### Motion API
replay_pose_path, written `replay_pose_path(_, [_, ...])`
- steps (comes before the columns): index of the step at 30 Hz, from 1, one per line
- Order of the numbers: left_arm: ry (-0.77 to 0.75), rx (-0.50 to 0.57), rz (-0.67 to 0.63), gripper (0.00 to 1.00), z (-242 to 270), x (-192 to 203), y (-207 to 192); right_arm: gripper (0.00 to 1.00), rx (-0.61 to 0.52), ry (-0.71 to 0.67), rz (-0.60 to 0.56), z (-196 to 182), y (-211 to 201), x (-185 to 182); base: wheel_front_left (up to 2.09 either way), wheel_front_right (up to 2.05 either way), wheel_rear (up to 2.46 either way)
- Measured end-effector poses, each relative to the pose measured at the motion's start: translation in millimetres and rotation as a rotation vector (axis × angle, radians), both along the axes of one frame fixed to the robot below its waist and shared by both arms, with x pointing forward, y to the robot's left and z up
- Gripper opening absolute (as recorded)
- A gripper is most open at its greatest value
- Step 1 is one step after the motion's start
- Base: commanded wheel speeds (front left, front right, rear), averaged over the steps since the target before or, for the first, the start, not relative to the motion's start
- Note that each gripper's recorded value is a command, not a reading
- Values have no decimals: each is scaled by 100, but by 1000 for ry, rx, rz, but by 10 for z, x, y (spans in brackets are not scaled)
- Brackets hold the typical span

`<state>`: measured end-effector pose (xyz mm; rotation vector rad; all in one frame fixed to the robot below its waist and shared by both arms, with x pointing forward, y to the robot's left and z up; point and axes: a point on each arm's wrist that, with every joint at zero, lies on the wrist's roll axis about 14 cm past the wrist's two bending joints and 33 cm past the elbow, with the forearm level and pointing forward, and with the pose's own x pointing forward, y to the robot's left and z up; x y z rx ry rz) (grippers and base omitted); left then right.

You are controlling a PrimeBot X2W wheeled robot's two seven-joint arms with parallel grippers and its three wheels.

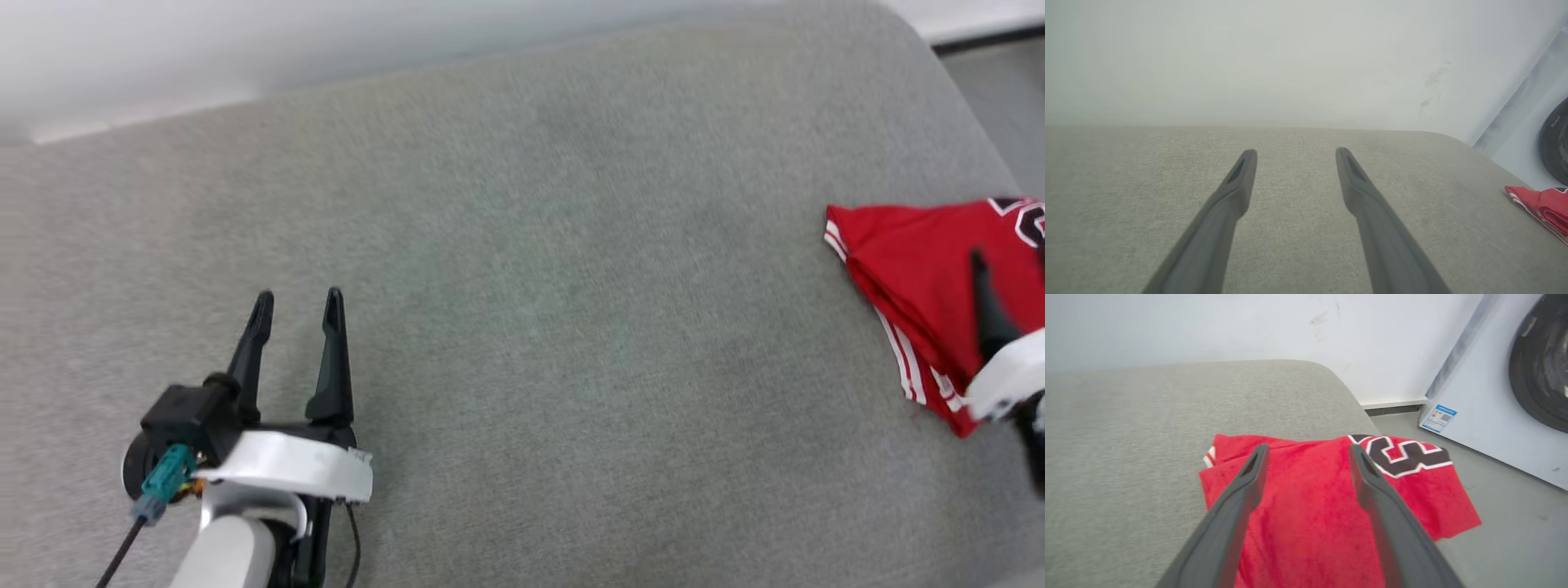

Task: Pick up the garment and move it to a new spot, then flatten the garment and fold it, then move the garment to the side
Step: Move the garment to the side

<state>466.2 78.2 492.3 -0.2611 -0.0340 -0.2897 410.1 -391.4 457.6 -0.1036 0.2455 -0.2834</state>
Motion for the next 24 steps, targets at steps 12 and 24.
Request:
replay_pose_path(12, [-9,21,204,100,197,-603,683,100,162,-166,281,245,1471,-3,0,0,0])
replay_pose_path(24, [-20,85,333,100,242,-1185,1158,100,204,-260,389,717,2085,-401,0,0,0])
